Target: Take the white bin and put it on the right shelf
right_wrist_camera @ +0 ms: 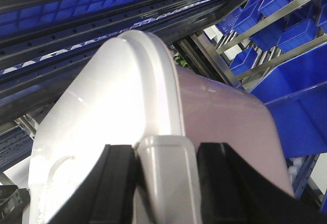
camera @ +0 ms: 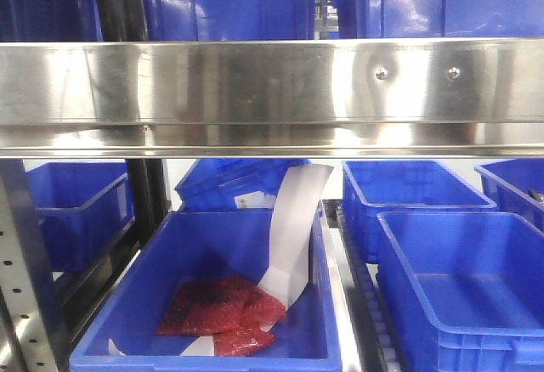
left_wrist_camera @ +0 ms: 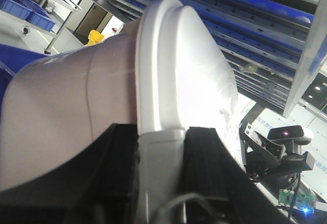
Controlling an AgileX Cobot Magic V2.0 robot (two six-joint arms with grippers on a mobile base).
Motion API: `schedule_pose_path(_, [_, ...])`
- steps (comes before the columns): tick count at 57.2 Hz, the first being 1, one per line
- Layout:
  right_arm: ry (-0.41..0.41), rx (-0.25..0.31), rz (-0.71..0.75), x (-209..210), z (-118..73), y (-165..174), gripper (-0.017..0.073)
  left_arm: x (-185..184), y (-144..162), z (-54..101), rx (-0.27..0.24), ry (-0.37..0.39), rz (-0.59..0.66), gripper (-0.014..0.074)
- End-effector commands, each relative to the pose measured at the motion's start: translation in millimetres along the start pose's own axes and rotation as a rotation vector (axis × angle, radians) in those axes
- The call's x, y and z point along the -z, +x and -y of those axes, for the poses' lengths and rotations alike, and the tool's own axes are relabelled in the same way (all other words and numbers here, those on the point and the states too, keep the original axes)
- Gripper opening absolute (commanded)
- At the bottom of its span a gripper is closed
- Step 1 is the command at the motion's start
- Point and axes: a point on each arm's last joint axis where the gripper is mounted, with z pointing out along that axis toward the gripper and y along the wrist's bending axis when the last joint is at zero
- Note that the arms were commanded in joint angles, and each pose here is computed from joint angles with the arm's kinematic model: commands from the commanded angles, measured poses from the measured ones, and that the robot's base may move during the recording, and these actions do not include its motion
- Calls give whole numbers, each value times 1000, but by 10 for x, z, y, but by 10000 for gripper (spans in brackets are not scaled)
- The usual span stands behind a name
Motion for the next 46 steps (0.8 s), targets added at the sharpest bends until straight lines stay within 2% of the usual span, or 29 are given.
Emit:
schedule_pose_path(1, [-198, -53, 18, 42, -341, -62, 60, 24, 69, 535, -82, 315, -118, -127])
schedule_pose_path(46, [-198, -53, 18, 42, -341, -62, 60, 25, 59, 543, -76, 323, -107, -127])
